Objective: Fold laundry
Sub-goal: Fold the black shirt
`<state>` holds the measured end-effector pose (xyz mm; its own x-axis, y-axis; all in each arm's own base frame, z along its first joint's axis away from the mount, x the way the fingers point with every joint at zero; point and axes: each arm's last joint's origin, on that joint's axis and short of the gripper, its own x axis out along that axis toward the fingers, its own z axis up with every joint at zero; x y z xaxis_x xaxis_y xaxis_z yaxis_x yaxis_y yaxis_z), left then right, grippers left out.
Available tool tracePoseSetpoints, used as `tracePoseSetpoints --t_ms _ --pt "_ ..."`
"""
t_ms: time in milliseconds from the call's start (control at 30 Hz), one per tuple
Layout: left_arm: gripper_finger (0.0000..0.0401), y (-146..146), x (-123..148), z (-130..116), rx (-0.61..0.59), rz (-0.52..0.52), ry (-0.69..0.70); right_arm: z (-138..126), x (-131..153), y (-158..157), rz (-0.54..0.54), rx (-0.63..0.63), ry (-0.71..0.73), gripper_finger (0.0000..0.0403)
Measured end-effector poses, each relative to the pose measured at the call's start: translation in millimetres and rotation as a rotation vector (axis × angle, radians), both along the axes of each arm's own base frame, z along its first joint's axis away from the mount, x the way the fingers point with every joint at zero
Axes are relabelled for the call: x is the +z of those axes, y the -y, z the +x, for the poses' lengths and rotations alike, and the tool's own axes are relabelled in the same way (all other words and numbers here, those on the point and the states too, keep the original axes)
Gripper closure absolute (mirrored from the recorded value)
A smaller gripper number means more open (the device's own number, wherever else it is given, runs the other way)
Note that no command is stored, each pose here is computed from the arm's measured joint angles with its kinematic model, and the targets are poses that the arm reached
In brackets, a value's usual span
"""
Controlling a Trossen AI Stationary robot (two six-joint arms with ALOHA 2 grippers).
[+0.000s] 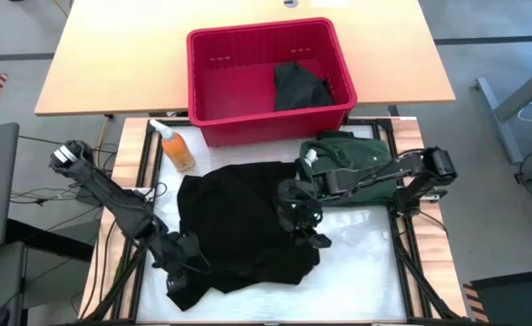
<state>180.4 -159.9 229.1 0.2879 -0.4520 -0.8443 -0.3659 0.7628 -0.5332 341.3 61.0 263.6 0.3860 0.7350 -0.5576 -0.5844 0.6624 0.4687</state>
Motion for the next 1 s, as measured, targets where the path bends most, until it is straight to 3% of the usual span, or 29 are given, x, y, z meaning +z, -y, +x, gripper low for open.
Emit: tracePoseSetpoints --t_ms 233,367,467,667,867,1000 --pt "0.0206 -24.8 36.3 -15.3 0.068 -0.045 0.172 5.8 -3.2 19.5 -0.005 -0.046 0.014 0.0381" --pt "0.0204 -35.4 48.9 -11.1 0.145 0.072 0.397 7.1 -4.6 26.8 -0.020 -0.081 0.007 0.0381" --pt "0.0206 -41.3 51.7 13.7 0.154 0.215 0.595 7.7 -4.7 28.0 -0.036 -0.111 0.001 0.0381" --pt "0.0207 -76.2 36.9 78.1 0.171 0.420 0.759 7.9 -5.2 28.1 -0.045 -0.141 -0.016 0.0381" --pt "0.0207 -97.4 9.9 137.5 0.064 0.233 0.949 7.4 -5.8 27.4 -0.045 -0.162 -0.040 0.0380" --pt "0.0207 -102.8 -8.4 154.8 0.083 0.229 0.981 6.1 -7.1 27.7 -0.056 -0.170 -0.061 0.0380"
